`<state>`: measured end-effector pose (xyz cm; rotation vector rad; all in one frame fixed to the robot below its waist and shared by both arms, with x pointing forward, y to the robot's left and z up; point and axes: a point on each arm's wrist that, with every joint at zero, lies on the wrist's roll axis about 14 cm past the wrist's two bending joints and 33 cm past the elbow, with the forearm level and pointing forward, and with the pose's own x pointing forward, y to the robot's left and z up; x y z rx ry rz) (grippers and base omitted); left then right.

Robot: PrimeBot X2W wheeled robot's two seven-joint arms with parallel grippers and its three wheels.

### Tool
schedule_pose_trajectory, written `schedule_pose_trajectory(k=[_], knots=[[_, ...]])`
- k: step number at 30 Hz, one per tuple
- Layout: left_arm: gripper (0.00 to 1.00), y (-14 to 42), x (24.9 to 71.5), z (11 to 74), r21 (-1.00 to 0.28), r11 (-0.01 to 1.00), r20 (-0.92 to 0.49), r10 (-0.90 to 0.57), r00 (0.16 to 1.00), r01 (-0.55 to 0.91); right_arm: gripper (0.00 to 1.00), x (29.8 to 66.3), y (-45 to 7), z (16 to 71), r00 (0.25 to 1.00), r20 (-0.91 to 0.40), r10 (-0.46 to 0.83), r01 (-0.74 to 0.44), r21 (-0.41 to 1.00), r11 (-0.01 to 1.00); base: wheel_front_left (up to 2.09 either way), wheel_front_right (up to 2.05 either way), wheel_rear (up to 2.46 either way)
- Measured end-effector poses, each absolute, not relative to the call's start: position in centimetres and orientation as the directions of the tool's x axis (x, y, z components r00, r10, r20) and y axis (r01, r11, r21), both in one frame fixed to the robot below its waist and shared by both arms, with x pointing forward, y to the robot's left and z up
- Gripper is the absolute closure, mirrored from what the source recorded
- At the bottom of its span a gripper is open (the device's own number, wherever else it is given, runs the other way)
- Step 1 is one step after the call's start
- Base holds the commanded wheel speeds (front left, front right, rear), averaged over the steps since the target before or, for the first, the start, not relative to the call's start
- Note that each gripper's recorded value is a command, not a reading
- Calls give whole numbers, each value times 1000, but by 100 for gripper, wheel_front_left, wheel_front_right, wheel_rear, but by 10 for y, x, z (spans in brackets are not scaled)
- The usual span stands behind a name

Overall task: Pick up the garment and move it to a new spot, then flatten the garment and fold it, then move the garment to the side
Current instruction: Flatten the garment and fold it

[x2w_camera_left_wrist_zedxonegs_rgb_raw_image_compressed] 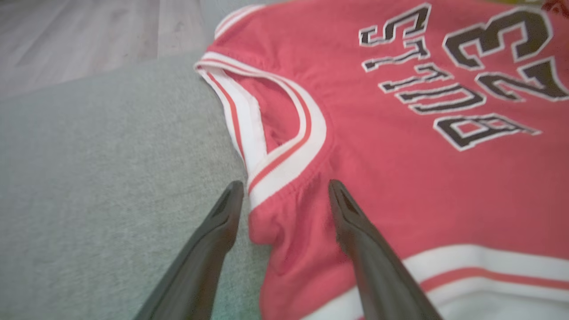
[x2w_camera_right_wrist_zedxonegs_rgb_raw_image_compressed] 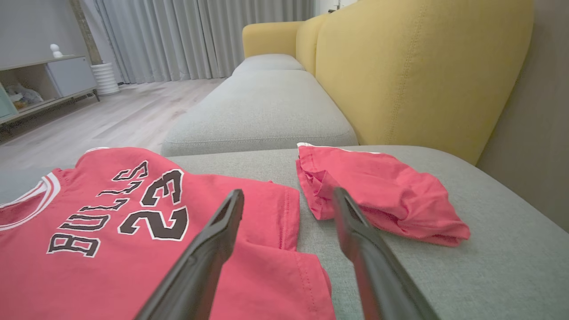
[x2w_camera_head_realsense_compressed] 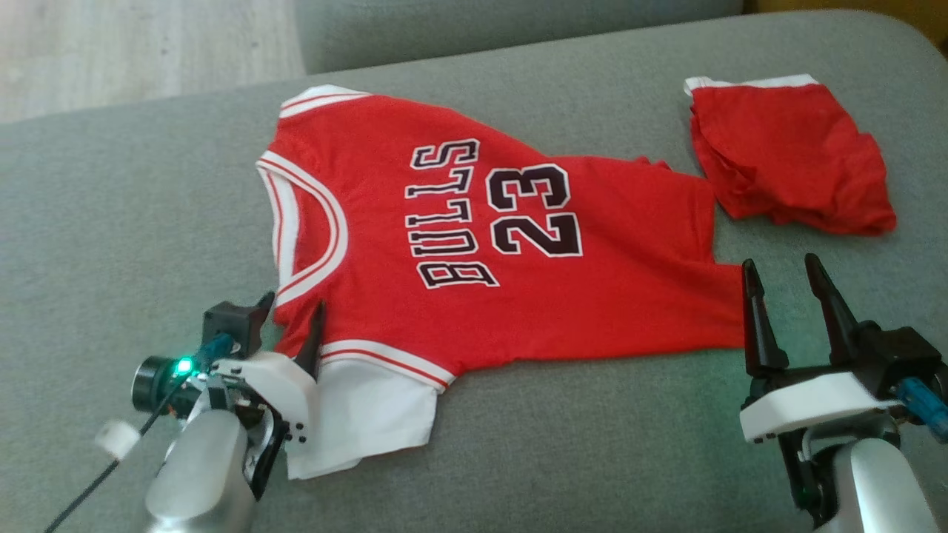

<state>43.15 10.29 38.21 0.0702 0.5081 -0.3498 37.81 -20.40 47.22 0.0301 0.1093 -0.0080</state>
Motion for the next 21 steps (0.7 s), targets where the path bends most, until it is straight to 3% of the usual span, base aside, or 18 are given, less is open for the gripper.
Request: schedule_pose_trajectory(k=[2, 3, 4, 5, 13, 20, 21], knots=[[0, 103, 429, 368, -7, 930, -546, -312, 777, 368, 0, 378, -206, 469, 993, -119, -13, 17, 28, 999, 0, 0, 0], [20, 105, 431, 365, 5, 927, -560, -309, 769, 376, 0, 378, -207, 467, 992, -123, -16, 20, 28, 999, 0, 0, 0], [92, 105, 435, 365, 14, 925, -562, -307, 768, 379, 0, 378, -208, 466, 992, -123, -18, 22, 27, 999, 0, 0, 0], [100, 107, 440, 366, 24, 924, -561, -303, 770, 381, 0, 379, -208, 465, 992, -126, -18, 22, 27, 999, 0, 0, 0], [100, 112, 477, 376, 91, 914, -527, -293, 798, 396, 0, 386, -211, 461, 991, -129, -26, 30, 29, 999, 0, 0, 0], [100, 119, 526, 420, 164, 919, -386, -274, 881, 358, 0, 391, -205, 457, 991, -134, -8, 12, 30, 999, 0, 0, 0], [84, 119, 530, 424, 168, 919, -375, -274, 886, 355, 0, 392, -205, 458, 991, -132, -6, 11, 31, 999, 0, 0, 0]])
